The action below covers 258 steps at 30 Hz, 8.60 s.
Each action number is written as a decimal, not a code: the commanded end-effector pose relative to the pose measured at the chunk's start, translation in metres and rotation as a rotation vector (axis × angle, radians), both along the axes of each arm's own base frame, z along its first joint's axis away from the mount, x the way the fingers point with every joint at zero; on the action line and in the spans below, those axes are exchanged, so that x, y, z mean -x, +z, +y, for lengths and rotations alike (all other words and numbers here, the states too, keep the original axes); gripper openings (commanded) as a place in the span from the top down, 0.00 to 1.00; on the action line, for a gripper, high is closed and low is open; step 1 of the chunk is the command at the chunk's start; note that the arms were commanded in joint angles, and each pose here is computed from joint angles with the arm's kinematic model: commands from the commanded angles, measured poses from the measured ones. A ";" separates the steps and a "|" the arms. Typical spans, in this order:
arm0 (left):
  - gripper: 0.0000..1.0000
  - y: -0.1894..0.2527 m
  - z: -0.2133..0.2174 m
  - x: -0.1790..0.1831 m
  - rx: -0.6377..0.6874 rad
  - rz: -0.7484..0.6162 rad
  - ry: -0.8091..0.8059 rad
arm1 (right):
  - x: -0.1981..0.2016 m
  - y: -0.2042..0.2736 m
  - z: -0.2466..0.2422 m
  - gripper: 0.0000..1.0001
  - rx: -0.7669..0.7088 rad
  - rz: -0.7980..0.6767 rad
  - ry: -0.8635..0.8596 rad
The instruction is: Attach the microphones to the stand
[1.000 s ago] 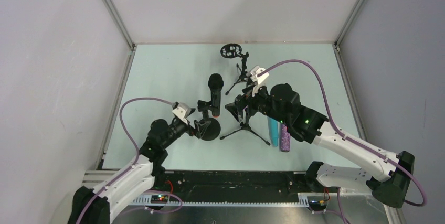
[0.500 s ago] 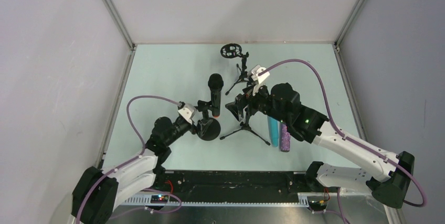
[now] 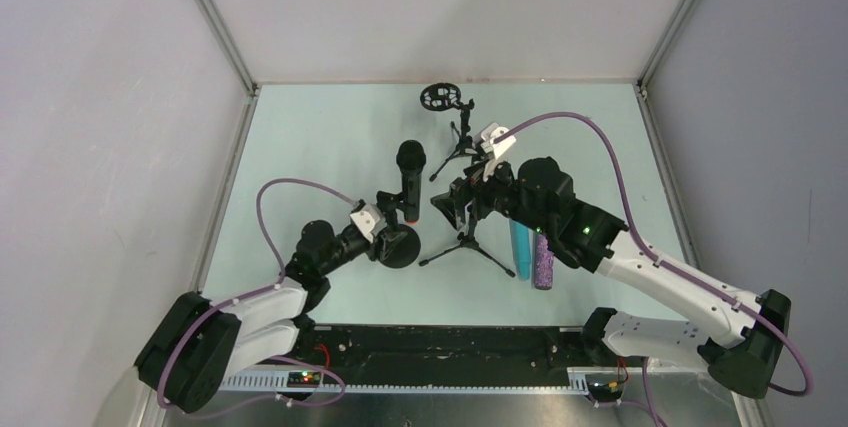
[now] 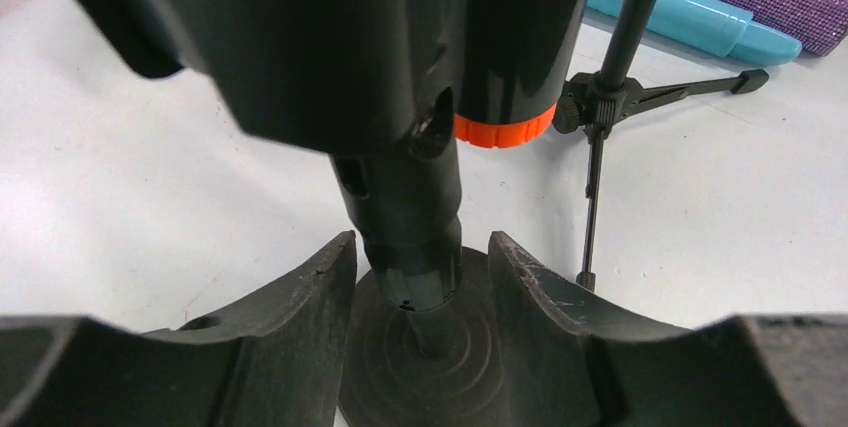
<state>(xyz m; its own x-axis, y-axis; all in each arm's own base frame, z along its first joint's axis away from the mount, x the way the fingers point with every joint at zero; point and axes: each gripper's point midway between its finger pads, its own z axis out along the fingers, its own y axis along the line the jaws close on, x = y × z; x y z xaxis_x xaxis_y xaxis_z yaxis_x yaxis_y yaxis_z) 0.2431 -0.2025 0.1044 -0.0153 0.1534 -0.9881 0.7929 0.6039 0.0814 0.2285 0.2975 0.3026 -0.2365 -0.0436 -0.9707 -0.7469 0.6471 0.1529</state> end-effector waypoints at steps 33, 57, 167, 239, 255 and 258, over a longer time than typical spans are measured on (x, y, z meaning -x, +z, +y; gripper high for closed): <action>1.00 0.082 -0.025 -0.049 0.100 -0.258 -0.013 | 0.002 0.017 -0.012 0.00 -0.032 -0.031 -0.016; 1.00 0.143 0.016 -0.135 0.269 -0.376 0.142 | 0.001 0.020 -0.016 0.00 -0.023 -0.056 -0.022; 1.00 0.136 0.106 -0.108 0.227 -0.066 0.513 | 0.031 0.074 0.015 0.00 -0.184 -0.201 0.129; 1.00 0.164 0.076 -0.032 0.147 -0.315 0.427 | -0.047 -0.023 0.157 0.33 -0.033 0.741 0.019; 1.00 0.164 0.060 -0.027 0.104 -0.336 0.418 | -0.065 -0.034 0.189 0.45 -0.082 0.764 0.005; 1.00 0.163 0.058 -0.027 0.093 -0.336 0.424 | -0.066 -0.036 0.192 0.47 -0.083 0.768 0.006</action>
